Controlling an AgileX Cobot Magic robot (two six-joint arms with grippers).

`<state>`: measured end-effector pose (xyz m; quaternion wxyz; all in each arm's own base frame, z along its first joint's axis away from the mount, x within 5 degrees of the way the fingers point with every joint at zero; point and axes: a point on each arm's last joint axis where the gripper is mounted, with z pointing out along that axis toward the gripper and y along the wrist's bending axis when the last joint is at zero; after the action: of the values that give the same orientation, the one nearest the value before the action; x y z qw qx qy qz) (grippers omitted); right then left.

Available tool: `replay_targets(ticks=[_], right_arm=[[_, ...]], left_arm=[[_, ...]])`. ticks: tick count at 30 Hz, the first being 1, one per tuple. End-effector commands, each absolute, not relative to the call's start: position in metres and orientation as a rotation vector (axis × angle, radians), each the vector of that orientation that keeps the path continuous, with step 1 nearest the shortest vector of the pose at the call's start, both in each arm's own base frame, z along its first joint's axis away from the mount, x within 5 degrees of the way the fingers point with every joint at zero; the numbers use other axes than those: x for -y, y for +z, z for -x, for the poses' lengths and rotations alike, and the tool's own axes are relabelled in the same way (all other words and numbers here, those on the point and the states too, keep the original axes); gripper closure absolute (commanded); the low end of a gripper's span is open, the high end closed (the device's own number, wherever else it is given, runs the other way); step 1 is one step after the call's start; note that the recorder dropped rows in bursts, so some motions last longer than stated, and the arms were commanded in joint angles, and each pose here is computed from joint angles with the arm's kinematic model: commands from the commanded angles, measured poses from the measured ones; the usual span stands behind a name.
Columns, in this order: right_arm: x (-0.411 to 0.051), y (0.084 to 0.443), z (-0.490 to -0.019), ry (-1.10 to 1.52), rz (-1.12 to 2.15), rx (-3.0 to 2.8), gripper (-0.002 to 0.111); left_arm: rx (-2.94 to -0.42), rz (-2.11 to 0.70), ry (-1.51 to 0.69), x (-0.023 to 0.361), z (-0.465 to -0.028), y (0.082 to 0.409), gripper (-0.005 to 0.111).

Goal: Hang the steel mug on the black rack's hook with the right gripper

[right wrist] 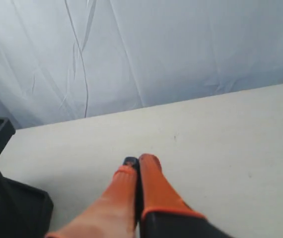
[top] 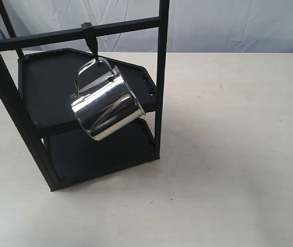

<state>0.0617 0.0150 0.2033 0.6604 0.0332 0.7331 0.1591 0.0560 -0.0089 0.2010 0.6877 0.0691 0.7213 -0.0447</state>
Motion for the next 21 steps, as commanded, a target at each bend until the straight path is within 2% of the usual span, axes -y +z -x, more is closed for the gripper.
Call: replay_targets(ticks=[1, 21], right_arm=[[-0.0122, 0.2048, -0.0555, 0.301, -0.066, -1.582, 0.109], [-0.0126, 0.2044, -0.0554, 0.306, -0.067, -1.587, 0.109]], left_arm=[[-1.605, -0.156, -0.106, 0.0091, -0.0557, 0.2016, 0.105], [-1.605, -0.156, -0.106, 0.0091, -0.0557, 0.2016, 0.105]])
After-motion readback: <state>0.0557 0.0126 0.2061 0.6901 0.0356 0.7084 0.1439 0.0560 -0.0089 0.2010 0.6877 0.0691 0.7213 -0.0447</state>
